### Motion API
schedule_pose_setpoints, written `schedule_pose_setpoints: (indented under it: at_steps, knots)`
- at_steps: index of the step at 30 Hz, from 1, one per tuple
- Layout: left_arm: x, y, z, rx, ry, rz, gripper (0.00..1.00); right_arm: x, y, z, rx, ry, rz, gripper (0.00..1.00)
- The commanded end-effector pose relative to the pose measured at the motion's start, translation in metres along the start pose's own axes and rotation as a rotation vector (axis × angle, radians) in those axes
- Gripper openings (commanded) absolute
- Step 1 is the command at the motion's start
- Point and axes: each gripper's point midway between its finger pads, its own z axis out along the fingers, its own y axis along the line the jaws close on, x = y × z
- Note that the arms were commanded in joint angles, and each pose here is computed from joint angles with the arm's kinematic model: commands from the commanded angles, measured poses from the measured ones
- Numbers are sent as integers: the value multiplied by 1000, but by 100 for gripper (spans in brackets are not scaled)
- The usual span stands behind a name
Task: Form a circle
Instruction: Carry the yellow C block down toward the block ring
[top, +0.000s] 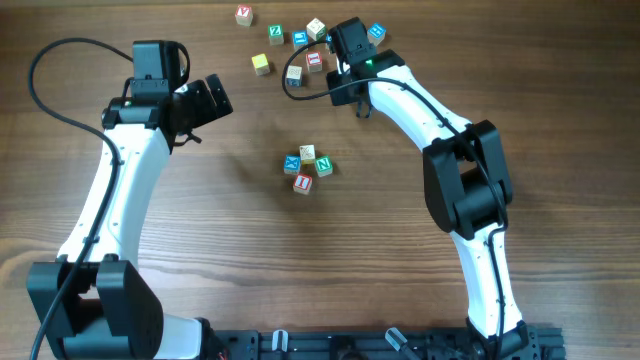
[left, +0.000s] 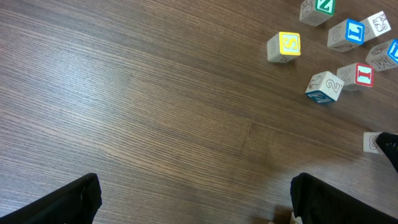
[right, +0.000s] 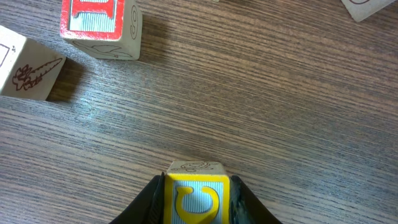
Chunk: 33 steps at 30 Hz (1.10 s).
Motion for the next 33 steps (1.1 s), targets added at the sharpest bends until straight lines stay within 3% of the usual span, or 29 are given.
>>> schedule_pose_setpoints:
  at_steps: [1,10,17,25,29,33]
  knots:
    - [-1,3,1,-10,-4,-12,100,2,-3,-7,16,18,-34,23]
    - [-1,3,1,-10,-4,-12,100,-31,-5,-136,-27,-82,-49,22]
    - [-1,3,1,-10,-5,-11,100,1,20,-210,-232,7,-53,21]
    - [-1,3,1,-10,-4,-11,100,90,42,-202,-286,332,-73,21]
    - [-1,3,1,-10,-4,-11,100,152,64,-181,-273,497,-110,21]
    - [-1,3,1,-10,-4,-12,100,186,82,-156,-264,531,-98,21]
